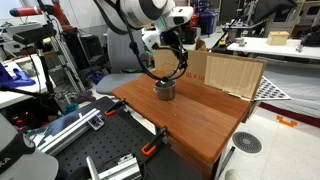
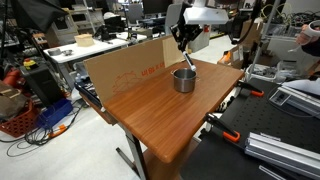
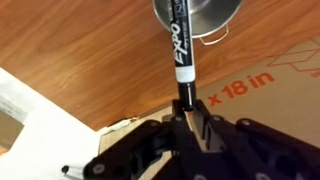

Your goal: Put the marker in the pot

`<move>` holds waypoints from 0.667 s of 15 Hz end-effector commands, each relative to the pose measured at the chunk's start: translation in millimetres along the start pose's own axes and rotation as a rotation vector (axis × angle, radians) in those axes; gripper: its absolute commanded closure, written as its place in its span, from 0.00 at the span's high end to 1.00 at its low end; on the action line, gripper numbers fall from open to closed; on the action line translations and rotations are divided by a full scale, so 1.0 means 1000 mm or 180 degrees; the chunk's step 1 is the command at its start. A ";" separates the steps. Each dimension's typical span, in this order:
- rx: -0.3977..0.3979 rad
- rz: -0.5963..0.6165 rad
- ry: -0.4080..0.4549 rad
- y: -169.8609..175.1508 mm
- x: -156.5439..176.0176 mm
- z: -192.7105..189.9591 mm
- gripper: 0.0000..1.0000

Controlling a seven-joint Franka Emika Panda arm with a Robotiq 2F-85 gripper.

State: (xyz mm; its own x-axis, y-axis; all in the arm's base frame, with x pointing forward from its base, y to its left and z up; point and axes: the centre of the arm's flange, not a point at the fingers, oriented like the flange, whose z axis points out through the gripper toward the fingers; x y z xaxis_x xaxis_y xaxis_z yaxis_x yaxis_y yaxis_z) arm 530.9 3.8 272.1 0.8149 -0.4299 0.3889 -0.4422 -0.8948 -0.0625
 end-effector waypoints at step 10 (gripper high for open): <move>-0.0080 -0.0053 0.0225 -0.025 -0.041 0.030 0.04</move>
State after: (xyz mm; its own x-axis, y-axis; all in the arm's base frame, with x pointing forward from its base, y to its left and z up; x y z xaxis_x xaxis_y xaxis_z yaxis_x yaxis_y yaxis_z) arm 523.2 31.6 243.4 0.8121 -0.4044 0.4206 -0.4395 -0.8981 -0.0149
